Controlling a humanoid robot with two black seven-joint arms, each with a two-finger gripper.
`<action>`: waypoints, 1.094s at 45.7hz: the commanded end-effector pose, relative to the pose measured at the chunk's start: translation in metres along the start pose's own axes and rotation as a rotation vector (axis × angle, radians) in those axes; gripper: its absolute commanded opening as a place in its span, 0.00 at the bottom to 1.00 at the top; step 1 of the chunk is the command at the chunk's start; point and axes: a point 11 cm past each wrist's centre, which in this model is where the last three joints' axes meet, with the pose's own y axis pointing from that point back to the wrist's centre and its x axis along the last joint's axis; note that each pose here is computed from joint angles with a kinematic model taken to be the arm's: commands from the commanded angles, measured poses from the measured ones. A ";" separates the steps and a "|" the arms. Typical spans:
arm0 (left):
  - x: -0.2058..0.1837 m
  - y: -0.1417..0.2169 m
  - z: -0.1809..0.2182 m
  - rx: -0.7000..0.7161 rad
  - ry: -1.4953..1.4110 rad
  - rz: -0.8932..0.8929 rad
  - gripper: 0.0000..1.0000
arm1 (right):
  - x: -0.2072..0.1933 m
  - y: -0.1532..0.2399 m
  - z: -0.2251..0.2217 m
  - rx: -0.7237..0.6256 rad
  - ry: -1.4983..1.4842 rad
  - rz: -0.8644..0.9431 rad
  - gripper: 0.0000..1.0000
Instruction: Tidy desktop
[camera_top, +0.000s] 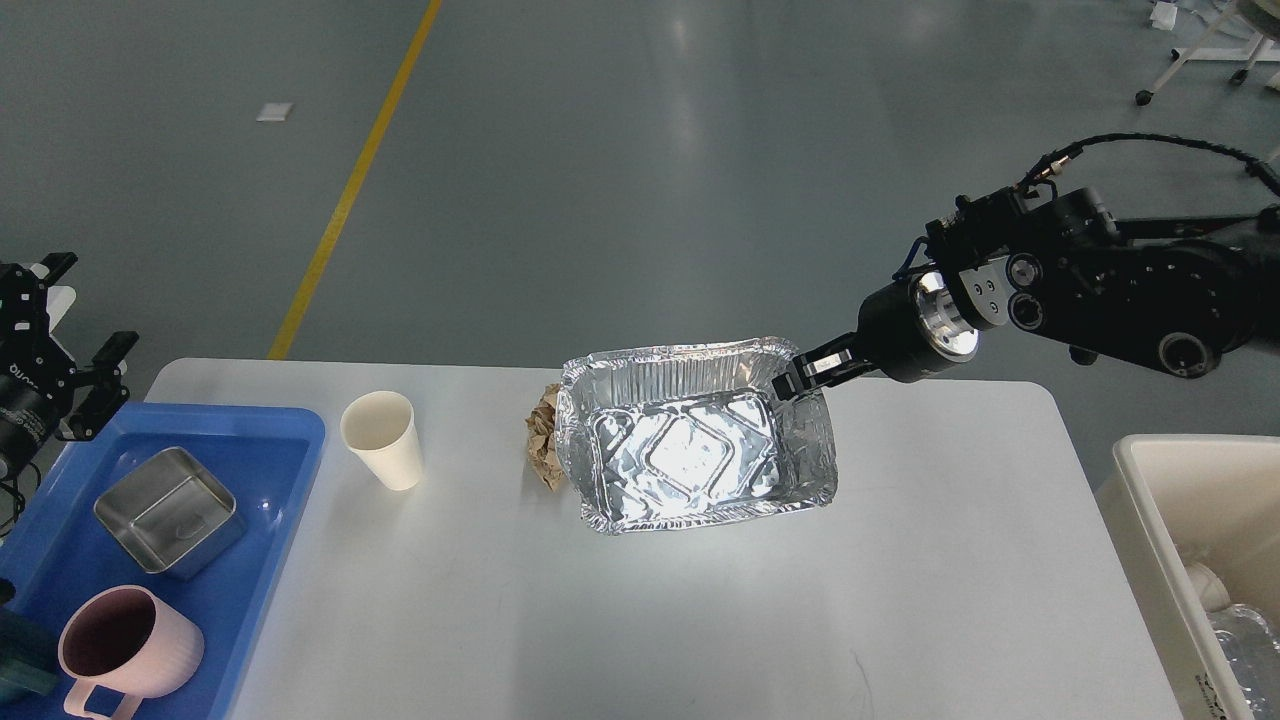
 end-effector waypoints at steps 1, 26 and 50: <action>-0.015 -0.004 -0.005 0.135 -0.188 -0.051 0.93 | 0.000 0.000 0.001 -0.003 -0.003 0.000 0.00; -0.001 0.064 0.043 0.379 -0.696 -0.199 0.87 | -0.008 -0.005 0.007 -0.016 -0.012 -0.021 0.00; 0.023 0.115 0.146 0.550 -1.019 -0.232 0.88 | -0.016 -0.014 0.005 -0.014 -0.006 -0.051 0.00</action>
